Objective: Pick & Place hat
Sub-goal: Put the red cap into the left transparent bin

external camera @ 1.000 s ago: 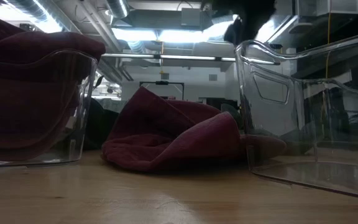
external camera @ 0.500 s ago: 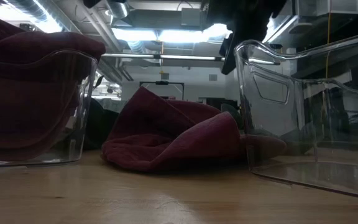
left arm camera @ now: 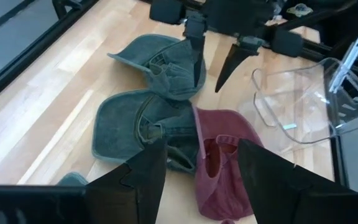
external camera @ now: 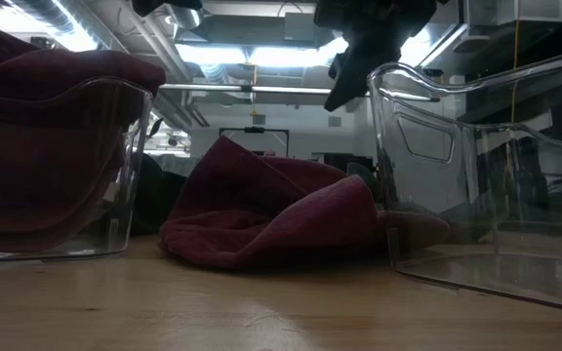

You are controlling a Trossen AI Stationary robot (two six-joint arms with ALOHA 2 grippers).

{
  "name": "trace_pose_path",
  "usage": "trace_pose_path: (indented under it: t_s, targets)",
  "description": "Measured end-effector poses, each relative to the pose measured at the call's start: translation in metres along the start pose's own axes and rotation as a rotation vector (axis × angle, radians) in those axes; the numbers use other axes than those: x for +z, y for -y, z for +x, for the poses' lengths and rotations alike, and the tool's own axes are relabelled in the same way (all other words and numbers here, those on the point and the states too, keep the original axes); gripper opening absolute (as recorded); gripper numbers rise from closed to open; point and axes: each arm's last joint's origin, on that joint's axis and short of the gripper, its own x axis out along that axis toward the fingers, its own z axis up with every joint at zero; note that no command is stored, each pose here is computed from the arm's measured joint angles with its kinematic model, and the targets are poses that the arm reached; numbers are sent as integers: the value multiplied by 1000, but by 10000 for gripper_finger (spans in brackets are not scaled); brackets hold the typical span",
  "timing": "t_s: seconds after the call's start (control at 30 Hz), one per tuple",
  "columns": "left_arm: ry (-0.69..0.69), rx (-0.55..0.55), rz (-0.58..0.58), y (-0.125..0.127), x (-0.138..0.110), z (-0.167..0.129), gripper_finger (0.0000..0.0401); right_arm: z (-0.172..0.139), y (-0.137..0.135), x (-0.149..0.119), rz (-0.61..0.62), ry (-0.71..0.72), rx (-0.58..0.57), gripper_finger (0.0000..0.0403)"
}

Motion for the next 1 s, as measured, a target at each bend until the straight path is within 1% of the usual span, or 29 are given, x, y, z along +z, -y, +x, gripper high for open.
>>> trace_pose_path:
  t_s: [0.23, 0.33, 0.47, 0.57, 0.67, 0.77, 1.0]
  targets:
    - [28, -10, -8, 1, 3, 0, 192, 7, 4, -3, -10, -3, 35, 143]
    - [29, -10, -9, 1, 3, 0, 189, 18, 4, -13, -5, -28, 39, 143]
    - [29, -9, -9, 1, 3, 0, 190, 34, 4, -28, -5, -17, 39, 143]
    - [35, 1, -9, 1, 3, 0, 192, 43, 4, -35, 5, 31, 36, 143]
    - [37, 7, -9, 1, 3, 0, 191, 48, 5, -41, 47, 46, 34, 143]
    - [37, 7, -9, 1, 3, 0, 188, 52, 5, -49, 71, 29, 36, 143]
    - [40, 12, -9, 1, 3, 0, 190, 58, 6, -60, 70, 22, 34, 143]
